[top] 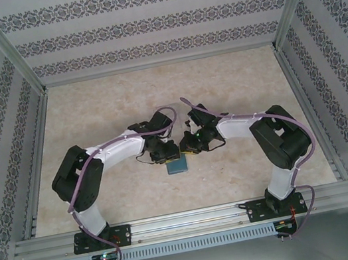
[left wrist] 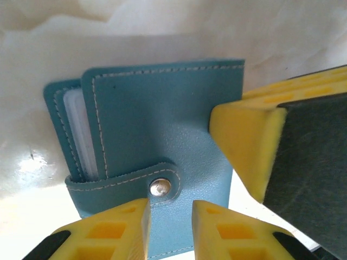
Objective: Take the credit cards out of the card holder
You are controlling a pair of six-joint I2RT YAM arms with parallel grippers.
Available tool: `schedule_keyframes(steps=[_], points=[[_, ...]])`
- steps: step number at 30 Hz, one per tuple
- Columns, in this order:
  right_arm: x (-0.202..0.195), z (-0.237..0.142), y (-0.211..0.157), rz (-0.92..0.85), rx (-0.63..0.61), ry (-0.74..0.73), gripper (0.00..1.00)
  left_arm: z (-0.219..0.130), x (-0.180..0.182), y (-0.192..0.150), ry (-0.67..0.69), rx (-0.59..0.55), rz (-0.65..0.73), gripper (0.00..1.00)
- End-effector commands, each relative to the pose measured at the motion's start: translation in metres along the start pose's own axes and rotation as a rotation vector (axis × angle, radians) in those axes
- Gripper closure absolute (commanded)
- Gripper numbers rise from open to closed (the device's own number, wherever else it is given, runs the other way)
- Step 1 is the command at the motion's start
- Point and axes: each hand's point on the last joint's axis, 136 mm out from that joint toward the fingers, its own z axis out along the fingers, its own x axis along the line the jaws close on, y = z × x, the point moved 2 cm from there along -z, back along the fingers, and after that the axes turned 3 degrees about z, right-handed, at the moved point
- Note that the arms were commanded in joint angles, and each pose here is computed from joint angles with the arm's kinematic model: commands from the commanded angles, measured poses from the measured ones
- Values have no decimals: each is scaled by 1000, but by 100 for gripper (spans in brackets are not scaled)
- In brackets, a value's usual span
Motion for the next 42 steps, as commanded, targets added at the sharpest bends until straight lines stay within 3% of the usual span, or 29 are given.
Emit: schedule_keyframes(steps=[1, 15, 30, 42], points=[[-8, 2, -2, 30, 11, 2, 86, 3, 3, -7, 79, 32, 9, 72], [-5, 4, -3, 48, 17, 17, 91, 2, 11, 2, 164, -1, 34, 66], [-6, 6, -5, 58, 29, 16, 91, 28, 20, -4, 187, 74, 35, 58], [-5, 4, -6, 48, 36, 9, 93, 26, 37, -3, 296, 72, 64, 71]])
